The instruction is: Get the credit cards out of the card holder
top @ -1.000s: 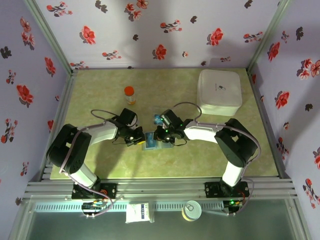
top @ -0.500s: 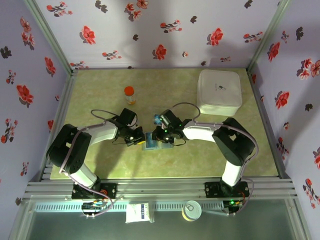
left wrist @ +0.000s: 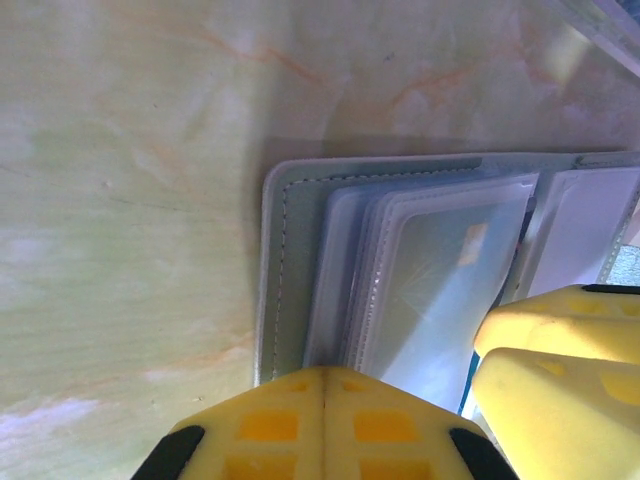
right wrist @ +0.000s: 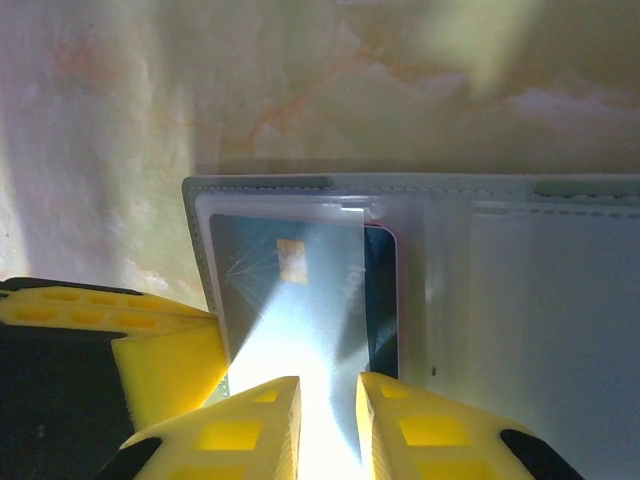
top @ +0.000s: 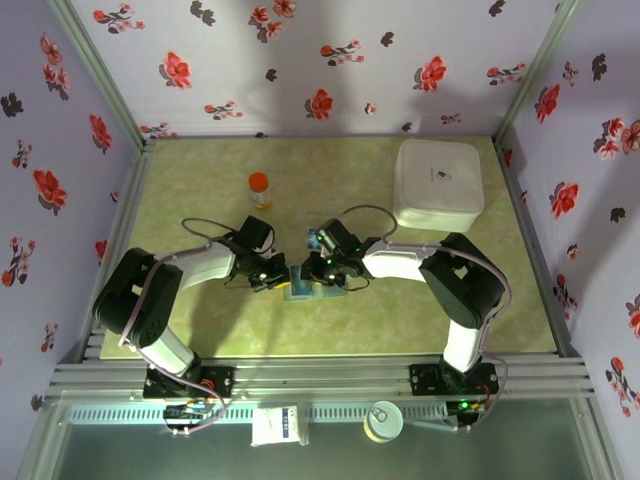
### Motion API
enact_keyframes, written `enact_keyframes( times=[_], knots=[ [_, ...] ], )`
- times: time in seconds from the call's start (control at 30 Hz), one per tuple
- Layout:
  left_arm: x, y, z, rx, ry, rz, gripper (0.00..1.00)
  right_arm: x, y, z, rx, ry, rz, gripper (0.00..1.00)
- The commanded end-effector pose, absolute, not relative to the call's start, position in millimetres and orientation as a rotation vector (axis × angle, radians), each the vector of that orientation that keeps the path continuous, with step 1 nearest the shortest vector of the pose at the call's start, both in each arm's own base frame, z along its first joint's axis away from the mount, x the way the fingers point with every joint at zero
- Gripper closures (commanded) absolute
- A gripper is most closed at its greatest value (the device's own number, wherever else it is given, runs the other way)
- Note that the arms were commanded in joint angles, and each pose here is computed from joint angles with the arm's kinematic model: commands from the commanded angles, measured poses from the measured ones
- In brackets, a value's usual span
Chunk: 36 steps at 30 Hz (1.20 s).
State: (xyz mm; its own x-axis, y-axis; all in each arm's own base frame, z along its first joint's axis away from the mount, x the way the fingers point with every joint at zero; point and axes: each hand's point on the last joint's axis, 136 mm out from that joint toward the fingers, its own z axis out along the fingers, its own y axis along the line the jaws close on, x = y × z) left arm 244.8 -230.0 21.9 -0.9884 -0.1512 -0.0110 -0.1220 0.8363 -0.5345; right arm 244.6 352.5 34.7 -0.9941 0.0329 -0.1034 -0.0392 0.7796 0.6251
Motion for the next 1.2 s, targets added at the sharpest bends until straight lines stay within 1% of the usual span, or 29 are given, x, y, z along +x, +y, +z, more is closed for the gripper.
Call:
enact_keyframes(
  times=[0.0,0.07,0.2,0.53,0.7,0.8,0.9,1.17],
  knots=[
    [244.8,-220.2,15.8,-0.226,2.990,-0.773,1.00,245.0,342.9,33.1,0.000,2.886,0.892,0.71],
    [244.8,-219.9,15.6,-0.222,2.994,-0.767,1.00,244.7,336.0,34.2,-0.006,2.895,0.833,0.69],
    [245.2,-220.2,15.3,-0.218,2.996,-0.765,1.00,245.5,331.9,38.8,-0.024,2.891,0.801,0.69],
    [251.8,-220.2,26.2,-0.200,2.980,-0.758,1.00,249.3,332.7,59.6,-0.030,2.828,0.838,0.69],
    [257.4,-220.9,44.5,-0.177,2.944,-0.759,1.00,248.4,329.8,58.3,-0.024,2.829,0.835,0.69],
    [255.6,-228.3,50.7,-0.154,2.938,-0.785,1.00,247.8,334.8,57.0,-0.006,2.823,0.898,0.69],
    [253.3,-236.7,50.5,-0.122,2.948,-0.789,1.00,248.6,339.2,55.5,0.018,2.810,0.961,0.70],
    [248.3,-239.5,32.2,-0.128,2.992,-0.756,1.00,247.6,338.1,46.0,0.035,2.828,0.978,0.72]
  ],
)
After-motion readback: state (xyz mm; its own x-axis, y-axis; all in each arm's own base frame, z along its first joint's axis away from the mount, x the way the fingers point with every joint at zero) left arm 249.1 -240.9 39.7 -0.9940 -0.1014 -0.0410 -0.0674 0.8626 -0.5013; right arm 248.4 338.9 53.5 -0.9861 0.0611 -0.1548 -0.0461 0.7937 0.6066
